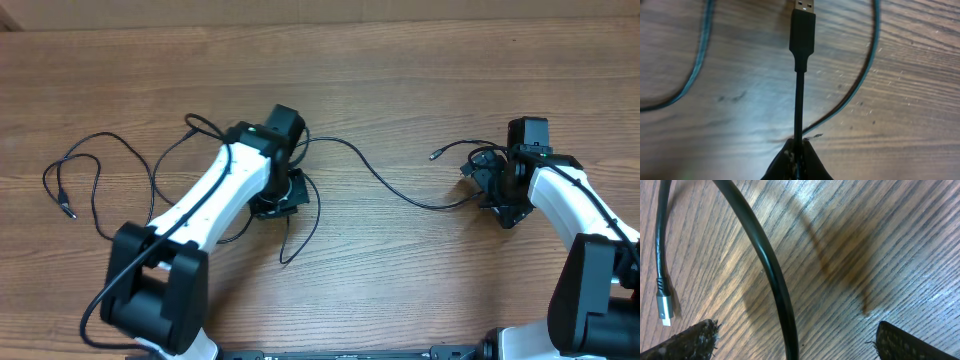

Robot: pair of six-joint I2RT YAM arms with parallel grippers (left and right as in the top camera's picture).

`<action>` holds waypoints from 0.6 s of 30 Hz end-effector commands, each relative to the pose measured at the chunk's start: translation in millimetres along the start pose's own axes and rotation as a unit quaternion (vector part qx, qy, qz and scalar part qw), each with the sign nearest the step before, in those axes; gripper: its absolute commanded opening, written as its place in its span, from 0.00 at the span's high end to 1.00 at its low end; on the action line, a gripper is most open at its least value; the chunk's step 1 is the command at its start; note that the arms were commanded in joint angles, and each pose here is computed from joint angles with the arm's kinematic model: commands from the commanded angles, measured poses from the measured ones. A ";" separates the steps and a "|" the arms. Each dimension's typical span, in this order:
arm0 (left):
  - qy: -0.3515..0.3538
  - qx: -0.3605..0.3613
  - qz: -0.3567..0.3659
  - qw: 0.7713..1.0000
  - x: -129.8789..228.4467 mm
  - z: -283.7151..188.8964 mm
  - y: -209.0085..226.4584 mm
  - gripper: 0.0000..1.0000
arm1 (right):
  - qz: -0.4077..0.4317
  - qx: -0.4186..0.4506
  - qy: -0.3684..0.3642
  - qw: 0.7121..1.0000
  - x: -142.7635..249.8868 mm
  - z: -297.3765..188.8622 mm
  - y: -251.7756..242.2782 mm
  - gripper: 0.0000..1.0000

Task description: Untangle cables

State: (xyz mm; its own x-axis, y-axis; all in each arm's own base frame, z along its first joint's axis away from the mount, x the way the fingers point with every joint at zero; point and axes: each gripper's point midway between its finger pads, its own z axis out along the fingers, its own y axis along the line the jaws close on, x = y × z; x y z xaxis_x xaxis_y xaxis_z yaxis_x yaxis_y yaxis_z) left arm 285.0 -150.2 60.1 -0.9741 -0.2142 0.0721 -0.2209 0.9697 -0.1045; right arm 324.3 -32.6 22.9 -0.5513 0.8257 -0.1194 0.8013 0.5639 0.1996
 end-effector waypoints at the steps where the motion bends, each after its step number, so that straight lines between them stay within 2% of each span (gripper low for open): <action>1: -0.007 -0.033 0.002 0.999 -2.6 16.2 2.6 0.96 | -0.002 -0.005 -0.005 1.000 0.8 -3.7 1.5 0.00; 9: -0.042 -0.036 -0.009 0.998 -27.1 38.2 -4.7 0.86 | -0.002 -0.005 -0.005 1.000 0.8 -3.7 1.5 0.00; 13: -0.043 -0.035 -0.016 0.998 -28.1 39.6 -5.3 0.81 | -0.002 -0.005 -0.005 1.000 0.9 -3.7 1.6 0.00; 17: -0.042 -0.038 -0.016 0.998 -27.8 39.5 -3.7 0.64 | -0.002 -0.005 -0.005 1.000 0.9 -3.7 1.6 0.00; 18: -0.042 -0.038 -0.016 0.998 -27.8 39.5 -3.7 0.54 | -0.002 -0.005 -0.005 1.000 0.8 -3.7 1.5 0.00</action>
State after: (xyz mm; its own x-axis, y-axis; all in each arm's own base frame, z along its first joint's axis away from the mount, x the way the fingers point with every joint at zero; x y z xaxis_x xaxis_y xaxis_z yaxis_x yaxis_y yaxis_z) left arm 313.2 -157.0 23.7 -0.9725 -0.2328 -0.0114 -0.2318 0.9713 -0.0538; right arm 324.0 -32.5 22.7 -0.5521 0.8253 -0.1186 0.8012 0.5645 0.1984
